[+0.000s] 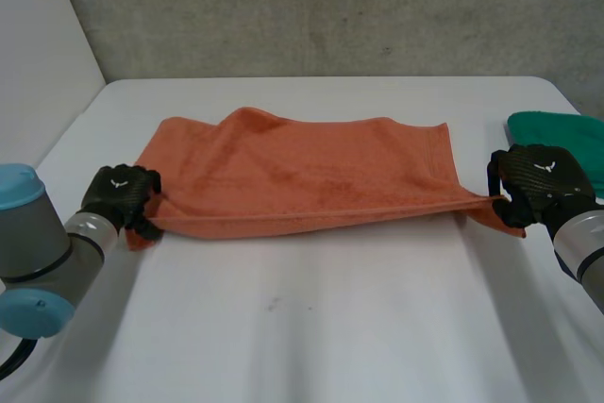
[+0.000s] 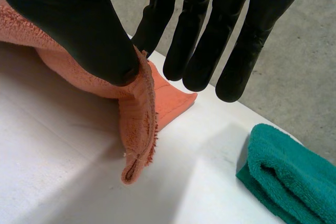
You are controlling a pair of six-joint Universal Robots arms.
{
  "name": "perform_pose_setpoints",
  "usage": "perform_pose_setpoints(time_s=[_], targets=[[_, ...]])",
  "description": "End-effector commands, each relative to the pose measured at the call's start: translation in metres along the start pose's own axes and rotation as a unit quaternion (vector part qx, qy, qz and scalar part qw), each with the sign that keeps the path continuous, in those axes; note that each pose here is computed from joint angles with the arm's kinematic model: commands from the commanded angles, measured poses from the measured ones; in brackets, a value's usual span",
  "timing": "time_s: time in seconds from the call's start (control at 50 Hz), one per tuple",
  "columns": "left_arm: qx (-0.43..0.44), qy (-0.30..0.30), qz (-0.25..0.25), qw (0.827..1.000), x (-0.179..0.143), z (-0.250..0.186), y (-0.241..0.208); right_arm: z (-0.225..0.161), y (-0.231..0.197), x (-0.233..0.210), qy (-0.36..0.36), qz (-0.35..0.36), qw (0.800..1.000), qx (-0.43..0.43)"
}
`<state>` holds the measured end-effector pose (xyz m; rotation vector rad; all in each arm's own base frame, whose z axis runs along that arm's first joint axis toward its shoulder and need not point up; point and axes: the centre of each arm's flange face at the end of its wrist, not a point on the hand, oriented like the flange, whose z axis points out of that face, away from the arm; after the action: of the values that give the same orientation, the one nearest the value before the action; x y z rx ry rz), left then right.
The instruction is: Fold the laundry.
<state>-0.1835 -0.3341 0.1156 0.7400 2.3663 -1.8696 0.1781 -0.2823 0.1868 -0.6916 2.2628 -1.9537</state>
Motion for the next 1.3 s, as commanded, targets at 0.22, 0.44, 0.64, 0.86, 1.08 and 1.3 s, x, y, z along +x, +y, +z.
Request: perform_pose_setpoints(time_s=[0.22,0.44,0.64,0.86,1.08,1.3], targets=[[-0.014,-0.015,0.057,0.998,-0.006,-0.013,-0.003,0.002,-0.006,-0.001,-0.004,-0.021,1.0,0.006],[-0.031,-0.001,0.211,0.977,-0.01,-0.085,-0.046,-0.026,-0.015,-0.004,-0.074,-0.195,0.971,-0.118],[-0.115,0.097,0.289,0.946,0.011,-0.159,-0.033,-0.085,-0.012,-0.016,-0.197,-0.304,0.895,-0.261],[-0.029,0.063,0.307,0.949,0.01,-0.095,-0.038,-0.02,-0.006,-0.016,-0.128,-0.304,0.926,-0.183],[0.031,-0.002,0.331,0.943,0.023,0.011,-0.034,0.071,-0.008,-0.015,-0.009,-0.344,0.935,-0.086],[0.062,-0.048,0.326,0.942,0.022,0.084,-0.031,0.152,0.003,-0.017,0.044,-0.354,0.934,0.006]])
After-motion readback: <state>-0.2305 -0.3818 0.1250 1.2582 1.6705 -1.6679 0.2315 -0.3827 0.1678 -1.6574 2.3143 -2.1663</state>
